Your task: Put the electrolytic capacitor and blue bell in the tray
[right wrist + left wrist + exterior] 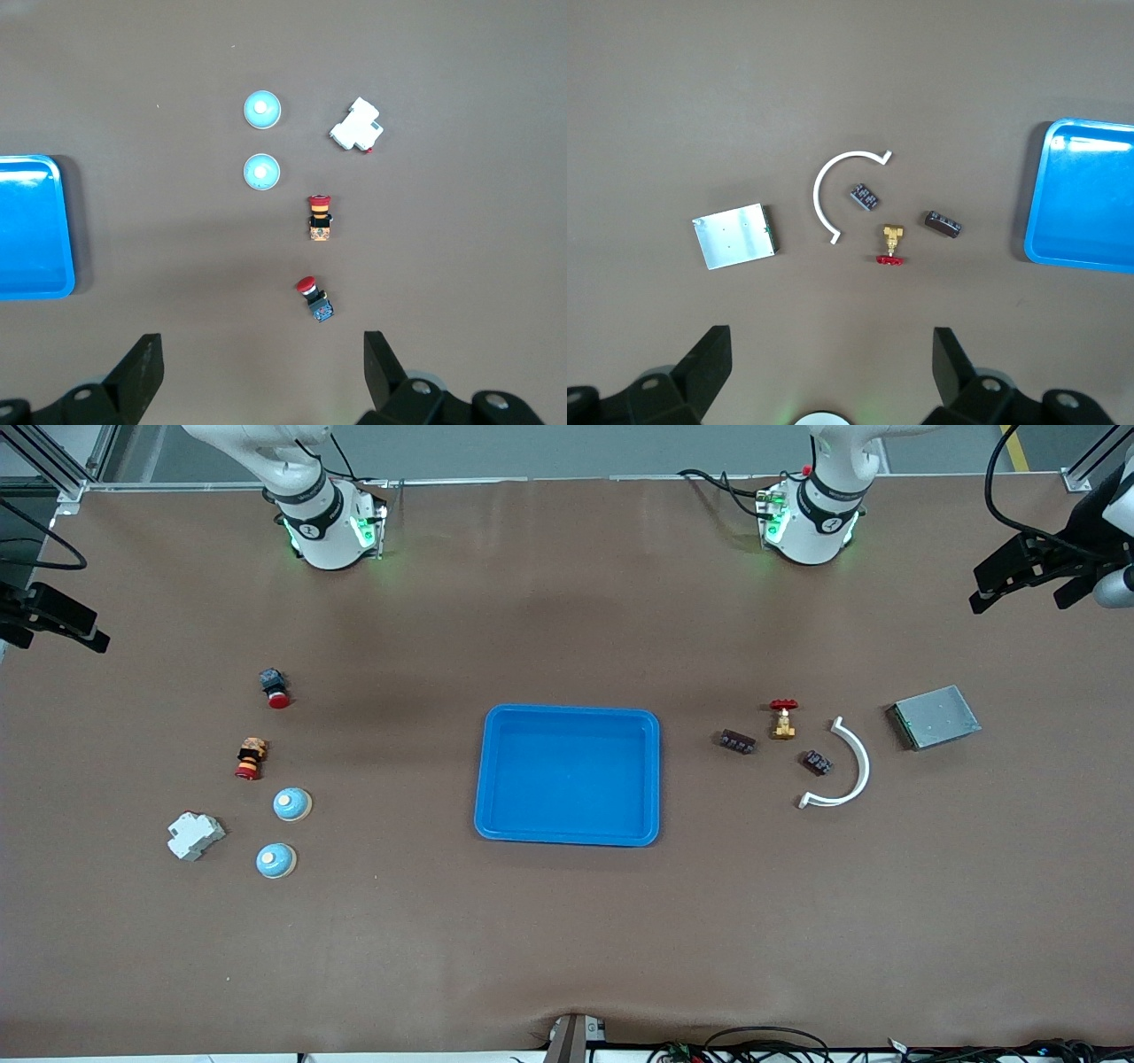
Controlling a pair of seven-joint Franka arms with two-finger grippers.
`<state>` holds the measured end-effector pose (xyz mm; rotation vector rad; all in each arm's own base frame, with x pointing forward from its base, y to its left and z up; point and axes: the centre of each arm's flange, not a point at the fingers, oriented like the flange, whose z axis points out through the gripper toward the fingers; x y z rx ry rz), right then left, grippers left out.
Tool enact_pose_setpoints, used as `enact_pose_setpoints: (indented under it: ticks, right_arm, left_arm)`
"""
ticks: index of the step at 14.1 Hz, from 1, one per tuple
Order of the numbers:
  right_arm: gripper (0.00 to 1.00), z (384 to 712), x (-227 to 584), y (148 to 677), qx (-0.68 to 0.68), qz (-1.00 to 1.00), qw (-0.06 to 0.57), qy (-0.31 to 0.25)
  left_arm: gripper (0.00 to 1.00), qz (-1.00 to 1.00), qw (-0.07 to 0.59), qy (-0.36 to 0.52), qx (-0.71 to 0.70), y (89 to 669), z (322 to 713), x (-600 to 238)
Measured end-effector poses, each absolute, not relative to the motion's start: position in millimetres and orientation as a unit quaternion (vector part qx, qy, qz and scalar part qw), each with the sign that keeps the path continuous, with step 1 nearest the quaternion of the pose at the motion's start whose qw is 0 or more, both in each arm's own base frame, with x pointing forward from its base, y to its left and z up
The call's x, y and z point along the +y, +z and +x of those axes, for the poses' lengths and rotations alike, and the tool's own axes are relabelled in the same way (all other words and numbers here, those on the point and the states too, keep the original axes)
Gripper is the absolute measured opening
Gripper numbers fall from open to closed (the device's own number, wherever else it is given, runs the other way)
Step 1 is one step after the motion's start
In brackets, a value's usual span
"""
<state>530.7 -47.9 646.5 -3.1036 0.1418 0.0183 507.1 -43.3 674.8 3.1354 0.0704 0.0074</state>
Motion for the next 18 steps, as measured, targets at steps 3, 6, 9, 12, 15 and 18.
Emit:
enact_pose_setpoints:
  ticks: [3, 6, 9, 12, 15, 18]
  right_arm:
    - [1.00, 531, -48, 647, 0.046, -0.999, 0.017, 0.005]
    - [1.00, 531, -48, 648, 0.046, -0.999, 0.017, 0.004]
    - [1.00, 531, -47, 653, 0.045, -0.999, 0.017, -0.003]
    - [1.00, 531, -46, 652, 0.044, -0.999, 0.017, -0.002]
    - [1.00, 532, -45, 646, 0.043, -0.999, 0.017, 0.004]
    - [1.00, 539, -46, 616, 0.045, -0.999, 0.017, 0.004]
  left_arm:
    - [1.00, 1.000, 0.002, 0.002, 0.022, 675, 507, -44]
    - [1.00, 1.000, -0.003, 0.002, 0.023, 674, 507, -42]
    - [1.00, 1.000, -0.004, -0.015, 0.022, 659, 511, -42]
    - [1.00, 0.998, -0.008, -0.058, 0.028, 616, 519, -38]
    - [1.00, 0.995, -0.009, -0.087, 0.049, 568, 522, -19]
    - [1.00, 0.994, -0.009, -0.082, 0.069, 524, 524, -6]
